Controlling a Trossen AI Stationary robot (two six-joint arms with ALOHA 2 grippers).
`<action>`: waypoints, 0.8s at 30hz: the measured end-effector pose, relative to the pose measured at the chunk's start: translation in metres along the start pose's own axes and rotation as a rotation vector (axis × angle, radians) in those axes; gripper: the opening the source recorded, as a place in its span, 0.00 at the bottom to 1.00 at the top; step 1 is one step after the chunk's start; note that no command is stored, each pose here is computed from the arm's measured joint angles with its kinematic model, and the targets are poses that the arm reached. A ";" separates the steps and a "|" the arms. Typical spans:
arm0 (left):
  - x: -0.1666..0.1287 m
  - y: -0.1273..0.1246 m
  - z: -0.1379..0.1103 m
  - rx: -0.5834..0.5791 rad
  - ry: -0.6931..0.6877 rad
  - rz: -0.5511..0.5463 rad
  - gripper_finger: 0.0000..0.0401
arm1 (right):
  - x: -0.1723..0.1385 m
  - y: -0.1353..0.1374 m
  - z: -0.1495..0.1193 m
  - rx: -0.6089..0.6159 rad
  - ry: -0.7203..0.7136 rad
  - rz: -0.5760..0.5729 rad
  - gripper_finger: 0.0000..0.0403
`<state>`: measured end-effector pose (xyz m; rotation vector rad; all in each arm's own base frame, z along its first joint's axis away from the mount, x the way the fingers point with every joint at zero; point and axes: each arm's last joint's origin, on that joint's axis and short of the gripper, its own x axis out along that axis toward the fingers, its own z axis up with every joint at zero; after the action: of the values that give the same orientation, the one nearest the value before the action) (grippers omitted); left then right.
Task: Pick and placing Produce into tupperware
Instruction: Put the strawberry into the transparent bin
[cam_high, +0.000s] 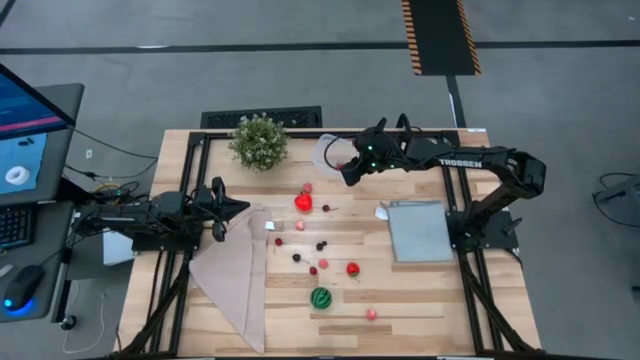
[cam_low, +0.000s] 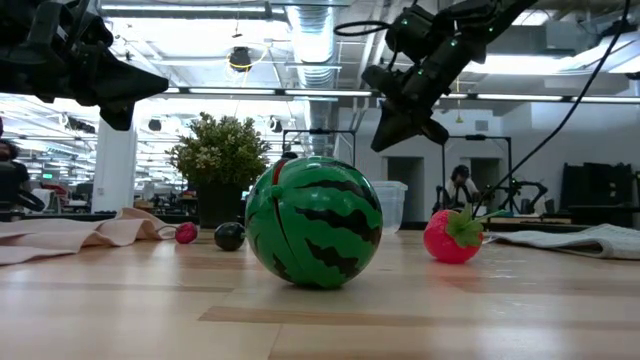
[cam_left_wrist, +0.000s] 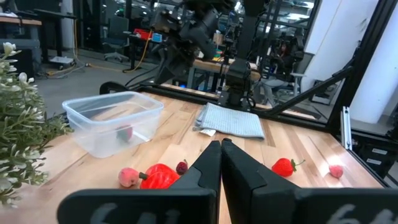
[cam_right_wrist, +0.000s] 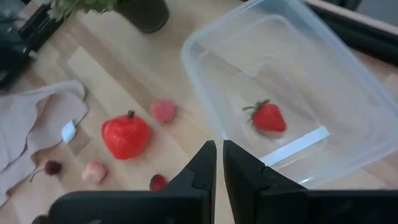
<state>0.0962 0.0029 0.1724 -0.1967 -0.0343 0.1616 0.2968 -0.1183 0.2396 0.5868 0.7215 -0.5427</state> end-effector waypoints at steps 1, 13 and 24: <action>0.000 0.000 0.000 0.000 0.000 0.000 0.00 | 0.000 0.004 -0.002 -0.010 0.006 0.006 0.13; 0.000 0.000 0.000 0.000 0.002 -0.008 0.00 | -0.008 0.053 -0.055 -0.036 0.245 0.029 0.13; 0.000 0.000 0.000 -0.007 0.001 -0.002 0.00 | -0.027 0.103 -0.108 -0.059 0.389 0.099 0.25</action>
<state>0.0962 0.0029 0.1724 -0.2040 -0.0344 0.1597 0.2976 0.0325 0.2251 0.6776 1.0663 -0.3155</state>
